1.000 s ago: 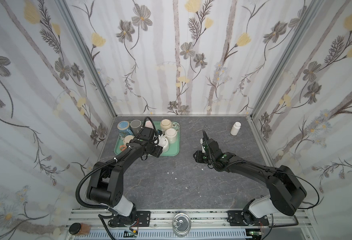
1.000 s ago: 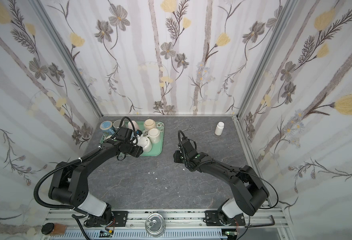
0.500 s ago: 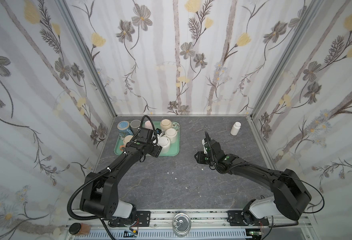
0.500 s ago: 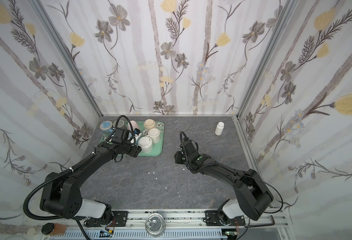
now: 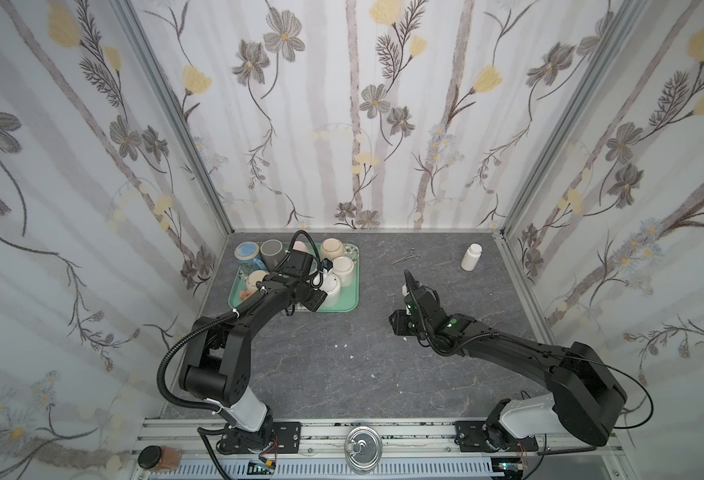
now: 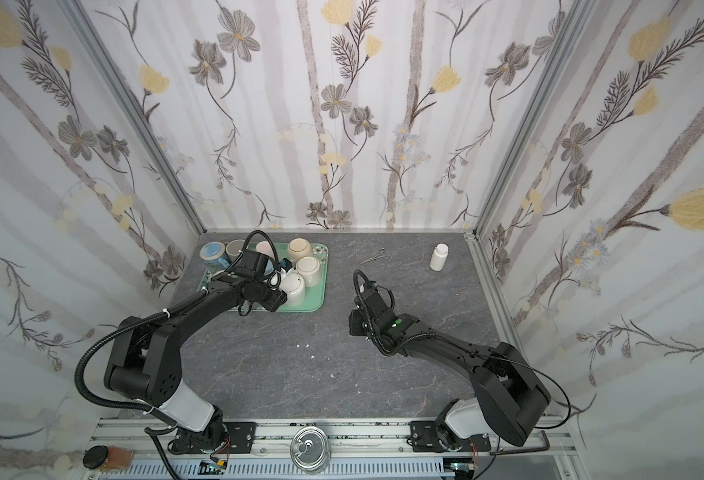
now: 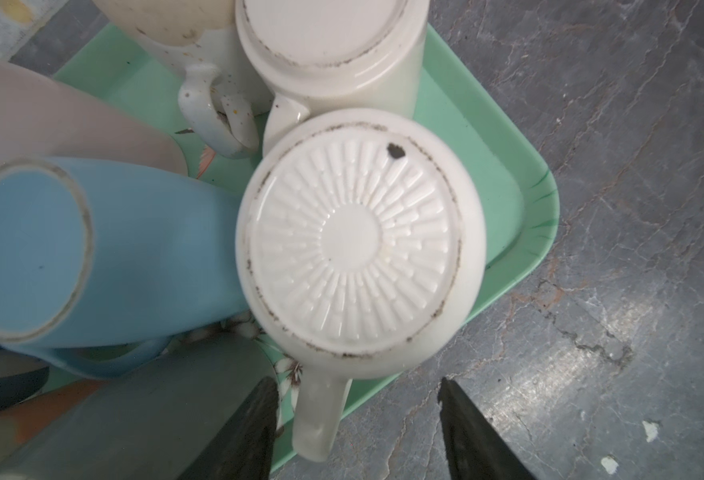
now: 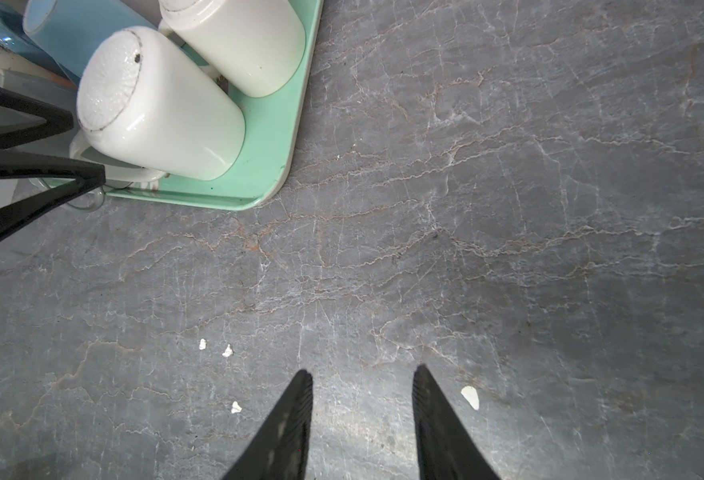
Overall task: Turn the mug right side up
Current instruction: 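Lower the left gripper onto the upside-down white mug's handle and close, then lift the white mug with the left gripper while the right gripper approaches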
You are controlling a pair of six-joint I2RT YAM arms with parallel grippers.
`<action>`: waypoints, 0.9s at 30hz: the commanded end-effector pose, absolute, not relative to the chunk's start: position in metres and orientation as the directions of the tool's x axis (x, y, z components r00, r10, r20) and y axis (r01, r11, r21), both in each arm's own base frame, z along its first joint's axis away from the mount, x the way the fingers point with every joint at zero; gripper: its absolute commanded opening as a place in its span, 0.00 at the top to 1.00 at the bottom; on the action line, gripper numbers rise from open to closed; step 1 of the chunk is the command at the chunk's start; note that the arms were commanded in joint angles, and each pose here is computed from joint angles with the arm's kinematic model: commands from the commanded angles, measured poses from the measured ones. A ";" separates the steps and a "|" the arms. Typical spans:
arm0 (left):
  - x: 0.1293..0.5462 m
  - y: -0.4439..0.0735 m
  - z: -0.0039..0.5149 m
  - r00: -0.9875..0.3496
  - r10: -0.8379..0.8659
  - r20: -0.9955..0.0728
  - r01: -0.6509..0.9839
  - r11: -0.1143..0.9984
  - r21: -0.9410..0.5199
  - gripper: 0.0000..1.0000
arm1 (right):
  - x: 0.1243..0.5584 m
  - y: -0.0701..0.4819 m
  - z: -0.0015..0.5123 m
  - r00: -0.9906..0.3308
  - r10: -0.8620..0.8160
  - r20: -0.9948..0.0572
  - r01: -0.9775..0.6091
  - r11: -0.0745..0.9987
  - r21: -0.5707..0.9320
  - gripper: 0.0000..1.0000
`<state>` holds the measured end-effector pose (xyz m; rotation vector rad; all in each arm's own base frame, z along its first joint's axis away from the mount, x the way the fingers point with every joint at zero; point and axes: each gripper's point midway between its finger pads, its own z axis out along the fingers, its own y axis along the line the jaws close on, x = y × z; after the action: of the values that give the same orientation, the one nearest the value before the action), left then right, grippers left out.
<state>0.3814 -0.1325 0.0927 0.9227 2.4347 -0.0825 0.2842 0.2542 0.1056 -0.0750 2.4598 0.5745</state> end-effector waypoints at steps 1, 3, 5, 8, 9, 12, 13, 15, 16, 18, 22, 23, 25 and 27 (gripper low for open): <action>0.380 -0.135 0.085 -0.614 0.633 -0.471 0.666 0.736 0.121 0.46 | 0.285 0.250 0.106 -0.808 0.089 -0.583 -0.172 0.910 0.377 0.59; 0.380 -0.136 0.081 -0.619 0.635 -0.463 0.670 0.734 0.111 0.50 | 0.284 0.249 0.106 -0.807 0.090 -0.584 -0.171 0.911 0.375 0.59; 0.380 -0.137 0.079 -0.618 0.637 -0.461 0.674 0.731 0.105 0.58 | 0.284 0.248 0.107 -0.804 0.090 -0.587 -0.170 0.912 0.372 0.59; 0.379 -0.137 0.078 -0.618 0.638 -0.460 0.677 0.729 0.102 0.67 | 0.284 0.247 0.106 -0.803 0.088 -0.589 -0.170 0.914 0.367 0.59; 0.379 -0.137 0.078 -0.616 0.639 -0.460 0.678 0.728 0.103 0.70 | 0.284 0.246 0.106 -0.803 0.088 -0.590 -0.168 0.915 0.366 0.58; 0.377 -0.136 0.079 -0.606 0.646 -0.463 0.682 0.722 0.116 0.77 | 0.284 0.247 0.105 -0.804 0.087 -0.589 -0.171 0.914 0.368 0.58; 0.377 -0.135 0.080 -0.603 0.646 -0.467 0.681 0.723 0.121 0.79 | 0.283 0.246 0.105 -0.804 0.086 -0.589 -0.171 0.914 0.368 0.58; 0.376 -0.136 0.081 -0.595 0.649 -0.474 0.684 0.718 0.126 0.83 | 0.283 0.246 0.104 -0.804 0.085 -0.588 -0.172 0.914 0.367 0.58; 0.376 -0.135 0.082 -0.593 0.649 -0.476 0.683 0.719 0.129 0.86 | 0.282 0.246 0.104 -0.804 0.086 -0.588 -0.171 0.914 0.368 0.58; 0.376 -0.134 0.083 -0.593 0.649 -0.476 0.680 0.721 0.136 0.97 | 0.282 0.244 0.104 -0.801 0.088 -0.592 -0.169 0.915 0.366 0.58; 0.377 -0.130 0.087 -0.591 0.650 -0.478 0.665 0.728 0.167 1.00 | 0.283 0.241 0.109 -0.792 0.097 -0.603 -0.165 0.917 0.364 0.58; 0.377 -0.129 0.089 -0.588 0.651 -0.481 0.663 0.728 0.175 1.00 | 0.283 0.240 0.111 -0.790 0.099 -0.605 -0.165 0.916 0.365 0.58; 0.375 -0.129 0.093 -0.582 0.651 -0.487 0.661 0.727 0.183 1.00 | 0.283 0.240 0.116 -0.780 0.106 -0.616 -0.167 0.914 0.369 0.58; 0.372 -0.129 0.098 -0.572 0.651 -0.499 0.659 0.727 0.194 1.00 | 0.285 0.237 0.123 -0.766 0.120 -0.631 -0.164 0.913 0.373 0.58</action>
<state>0.3678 -0.1278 0.0858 0.9880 2.4395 -0.0391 0.2815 0.2423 0.1153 -0.0527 2.4192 0.5582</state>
